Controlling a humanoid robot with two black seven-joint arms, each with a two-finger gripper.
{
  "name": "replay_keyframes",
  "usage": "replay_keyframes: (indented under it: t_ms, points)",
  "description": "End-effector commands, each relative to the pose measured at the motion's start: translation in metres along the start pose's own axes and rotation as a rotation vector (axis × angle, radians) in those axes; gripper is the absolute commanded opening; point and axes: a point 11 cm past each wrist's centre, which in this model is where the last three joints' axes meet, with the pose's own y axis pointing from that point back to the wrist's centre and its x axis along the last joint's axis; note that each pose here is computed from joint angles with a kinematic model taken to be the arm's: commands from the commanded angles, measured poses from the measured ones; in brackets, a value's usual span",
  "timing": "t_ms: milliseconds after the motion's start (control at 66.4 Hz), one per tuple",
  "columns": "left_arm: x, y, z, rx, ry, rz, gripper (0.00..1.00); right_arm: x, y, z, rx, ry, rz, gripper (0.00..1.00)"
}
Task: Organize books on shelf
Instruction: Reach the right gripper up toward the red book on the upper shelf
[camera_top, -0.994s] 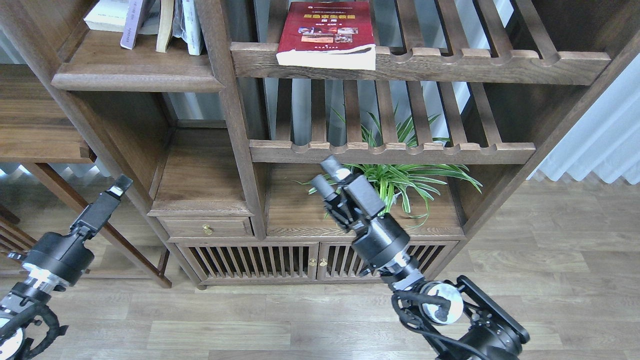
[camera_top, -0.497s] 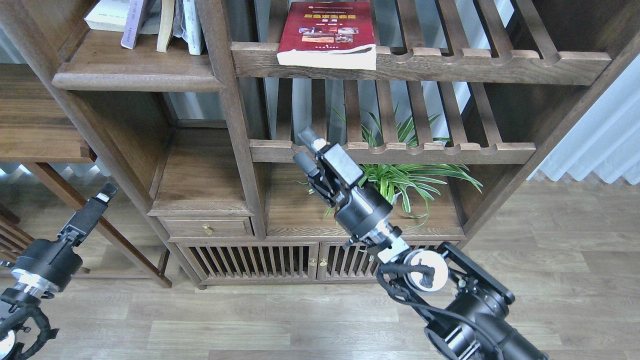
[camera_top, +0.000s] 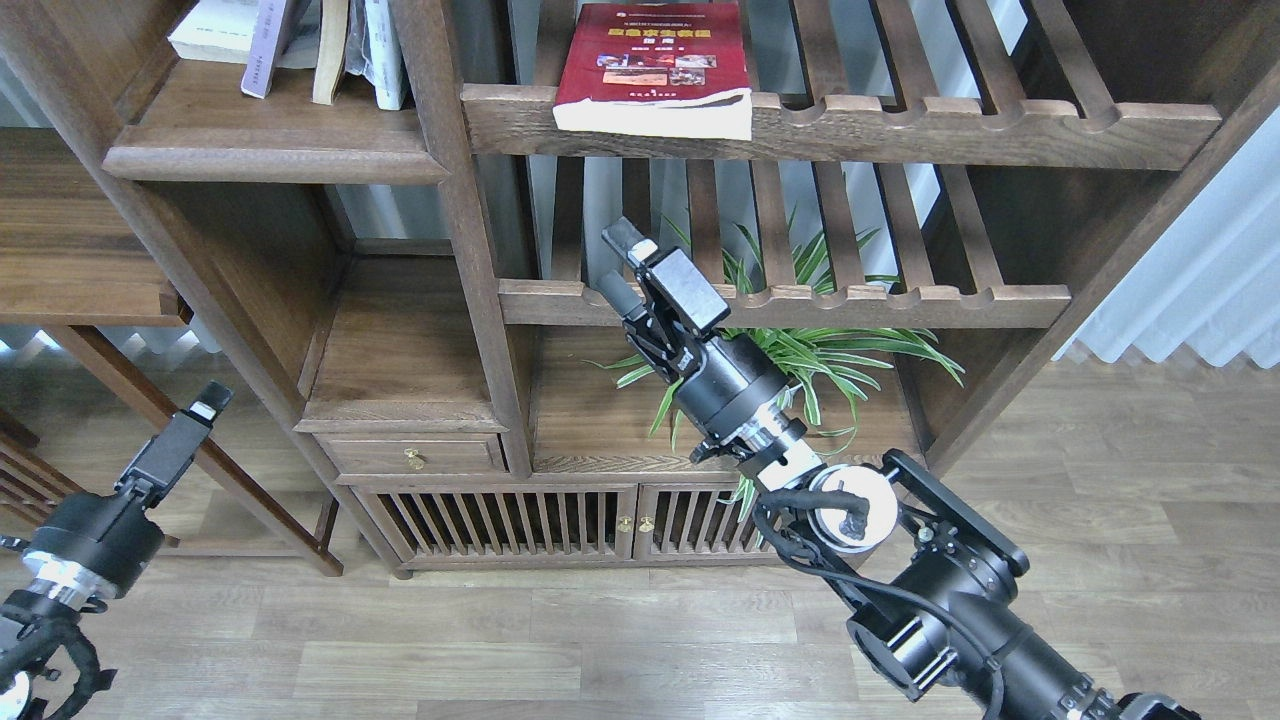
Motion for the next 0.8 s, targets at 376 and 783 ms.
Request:
replay_keyframes:
  t_ms: [376,783]
  points:
    - [0.007,-0.004,-0.003,-0.029,0.037,0.022,1.0,-0.017,-0.023,-0.014,0.005,0.041,-0.003,0.99]
    - [0.008,-0.003,0.005,-0.05,0.034,0.024,1.0,-0.024,-0.037,-0.033,0.035,0.059,0.059,0.98]
